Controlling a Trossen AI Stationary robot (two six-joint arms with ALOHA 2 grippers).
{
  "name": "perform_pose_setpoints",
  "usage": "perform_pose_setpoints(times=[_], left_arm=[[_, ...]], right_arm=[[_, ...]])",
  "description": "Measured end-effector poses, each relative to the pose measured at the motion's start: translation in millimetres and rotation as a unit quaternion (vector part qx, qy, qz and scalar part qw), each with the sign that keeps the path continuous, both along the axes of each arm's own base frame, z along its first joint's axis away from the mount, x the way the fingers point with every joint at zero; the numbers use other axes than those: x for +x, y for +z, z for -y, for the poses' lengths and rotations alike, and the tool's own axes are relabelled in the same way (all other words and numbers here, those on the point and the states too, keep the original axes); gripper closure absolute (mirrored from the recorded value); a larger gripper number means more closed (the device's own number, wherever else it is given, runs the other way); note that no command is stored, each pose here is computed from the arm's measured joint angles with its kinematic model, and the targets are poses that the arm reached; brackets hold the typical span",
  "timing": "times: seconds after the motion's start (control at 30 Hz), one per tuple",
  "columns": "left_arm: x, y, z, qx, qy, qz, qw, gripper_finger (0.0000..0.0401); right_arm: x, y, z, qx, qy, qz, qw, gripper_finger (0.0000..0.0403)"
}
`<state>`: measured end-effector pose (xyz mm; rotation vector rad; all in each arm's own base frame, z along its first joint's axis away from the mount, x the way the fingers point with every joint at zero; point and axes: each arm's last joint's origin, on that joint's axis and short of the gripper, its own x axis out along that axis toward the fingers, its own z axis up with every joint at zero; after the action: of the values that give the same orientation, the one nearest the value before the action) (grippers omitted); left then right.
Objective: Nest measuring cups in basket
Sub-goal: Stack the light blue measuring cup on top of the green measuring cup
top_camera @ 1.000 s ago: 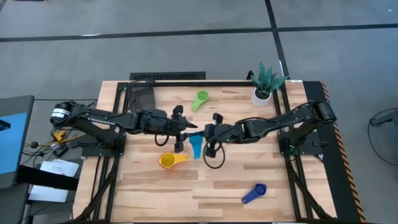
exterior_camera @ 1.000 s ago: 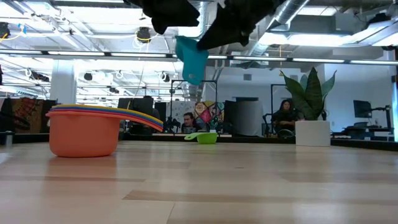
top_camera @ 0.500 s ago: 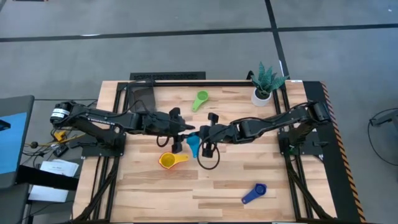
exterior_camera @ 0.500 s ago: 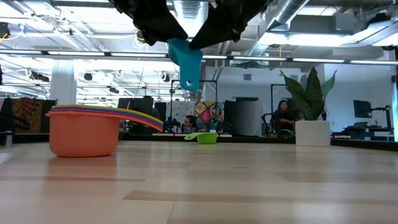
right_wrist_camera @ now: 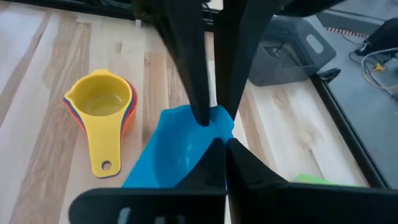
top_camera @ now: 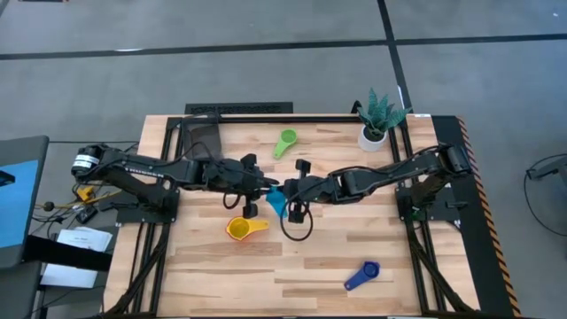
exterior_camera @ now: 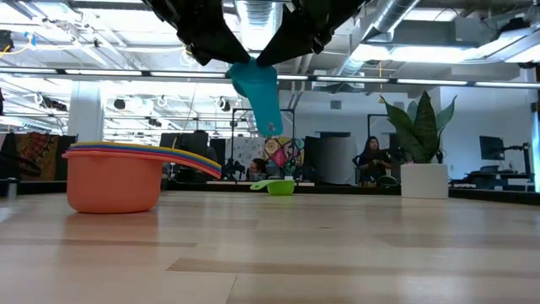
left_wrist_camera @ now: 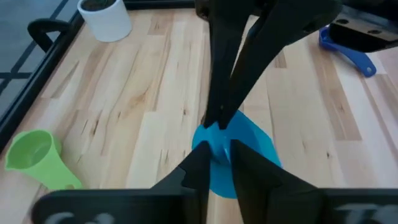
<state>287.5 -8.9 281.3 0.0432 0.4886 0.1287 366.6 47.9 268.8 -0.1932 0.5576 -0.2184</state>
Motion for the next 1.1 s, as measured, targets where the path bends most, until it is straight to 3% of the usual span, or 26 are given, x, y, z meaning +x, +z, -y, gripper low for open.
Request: perform_pose_setpoints(times=[0.17, 0.57, 0.83, 1.1], left_arm=[[0, -1, -3, -0.008, -0.008, -0.003, 1.0, 0.0395], [0, -1, -6, -0.051, 0.011, 0.001, 0.999, 0.0401], [-7, -7, 11, -0.069, 0.142, -0.008, 0.987, 0.0401], [-29, -9, 71, -0.135, 0.21, 0.026, 0.968, 0.0401]], right_arm=[[0, 1, 0, -0.024, 0.02, -0.007, 0.999, 0.0395], [1, 2, 2, -0.005, 0.015, 0.005, 1.0, 0.0392], [-6, 5, 2, 0.003, -0.065, 0.011, 0.998, 0.0344], [-20, -1, 7, -0.004, -0.174, -0.003, 0.985, 0.0309]])
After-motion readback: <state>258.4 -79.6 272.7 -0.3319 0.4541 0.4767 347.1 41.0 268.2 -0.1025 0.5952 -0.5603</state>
